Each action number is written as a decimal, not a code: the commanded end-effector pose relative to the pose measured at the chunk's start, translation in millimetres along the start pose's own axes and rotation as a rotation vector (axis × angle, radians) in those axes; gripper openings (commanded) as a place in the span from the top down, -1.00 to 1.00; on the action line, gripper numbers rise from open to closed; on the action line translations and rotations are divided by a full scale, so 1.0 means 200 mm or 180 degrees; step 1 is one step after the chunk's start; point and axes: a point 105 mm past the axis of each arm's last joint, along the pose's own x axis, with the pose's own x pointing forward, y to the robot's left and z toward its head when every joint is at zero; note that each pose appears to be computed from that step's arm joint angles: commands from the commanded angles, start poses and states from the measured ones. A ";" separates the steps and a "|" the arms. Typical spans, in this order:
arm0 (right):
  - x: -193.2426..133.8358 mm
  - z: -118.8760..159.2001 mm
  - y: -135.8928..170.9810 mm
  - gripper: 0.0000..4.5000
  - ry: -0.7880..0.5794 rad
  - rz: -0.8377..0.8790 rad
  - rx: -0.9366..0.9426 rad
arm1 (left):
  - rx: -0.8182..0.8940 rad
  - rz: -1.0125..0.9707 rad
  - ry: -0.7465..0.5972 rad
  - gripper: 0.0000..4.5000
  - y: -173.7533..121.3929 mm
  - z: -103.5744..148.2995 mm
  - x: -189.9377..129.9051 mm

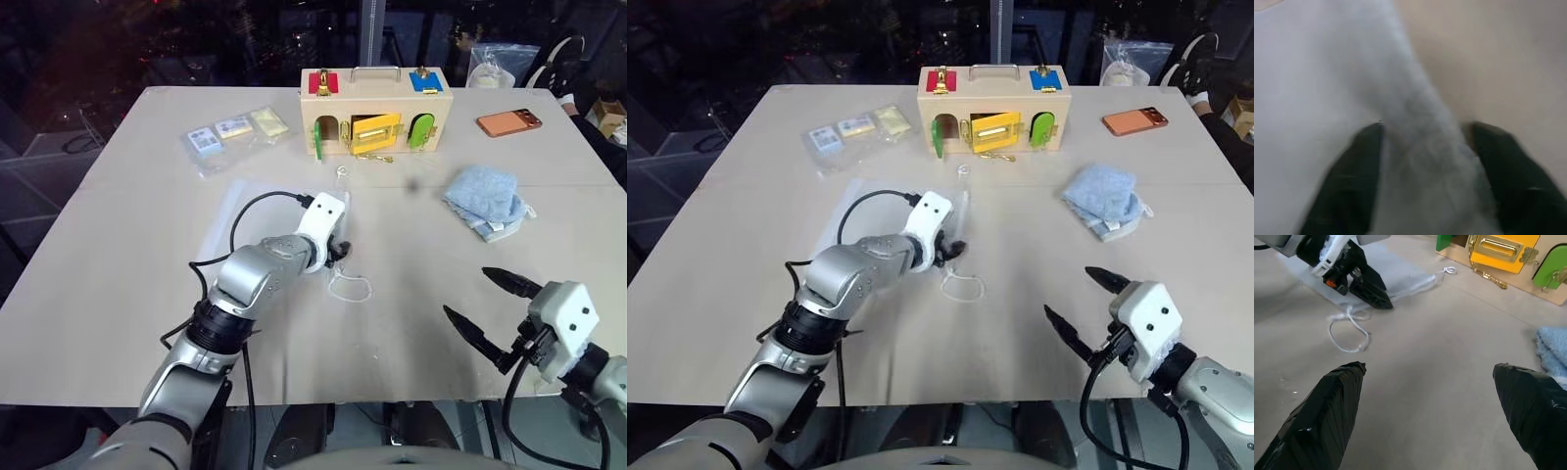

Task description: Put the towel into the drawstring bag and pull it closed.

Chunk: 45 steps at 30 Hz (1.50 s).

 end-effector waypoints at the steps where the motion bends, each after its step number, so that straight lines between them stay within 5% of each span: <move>1: 0.00 0.05 0.00 -1.00 -0.0113 -0.0098 -0.0079 | 0.0214 -0.0433 -0.0333 0.65 0.09 0.05 -0.07; 3: 0.02 0.06 0.00 -1.00 -0.0168 -0.0123 -0.0065 | 0.0480 -0.0622 -0.0472 0.97 0.23 0.06 -0.11; 7: 0.08 0.09 0.03 -1.00 -0.0280 -0.0015 -0.0034 | 0.0797 -0.1228 -0.0670 0.97 0.43 0.11 -0.19; 11: 0.13 0.10 0.06 -1.00 -0.0336 0.0073 -0.0074 | 0.1021 -0.1448 -0.0394 0.97 0.55 0.07 -0.17; 19: 0.14 0.09 0.11 -1.00 -0.0343 0.0113 -0.0107 | 0.1492 -0.1261 -0.0387 -0.39 0.61 0.08 -0.18; 38: 0.18 0.09 0.08 -1.00 -0.0347 0.0081 -0.0169 | 0.1349 -0.0308 -0.0734 -0.39 0.62 0.12 -0.20; 45: 0.19 0.08 0.07 -1.00 -0.0339 0.0047 -0.0149 | 0.0771 -0.0564 -0.0842 0.89 0.60 0.16 -0.22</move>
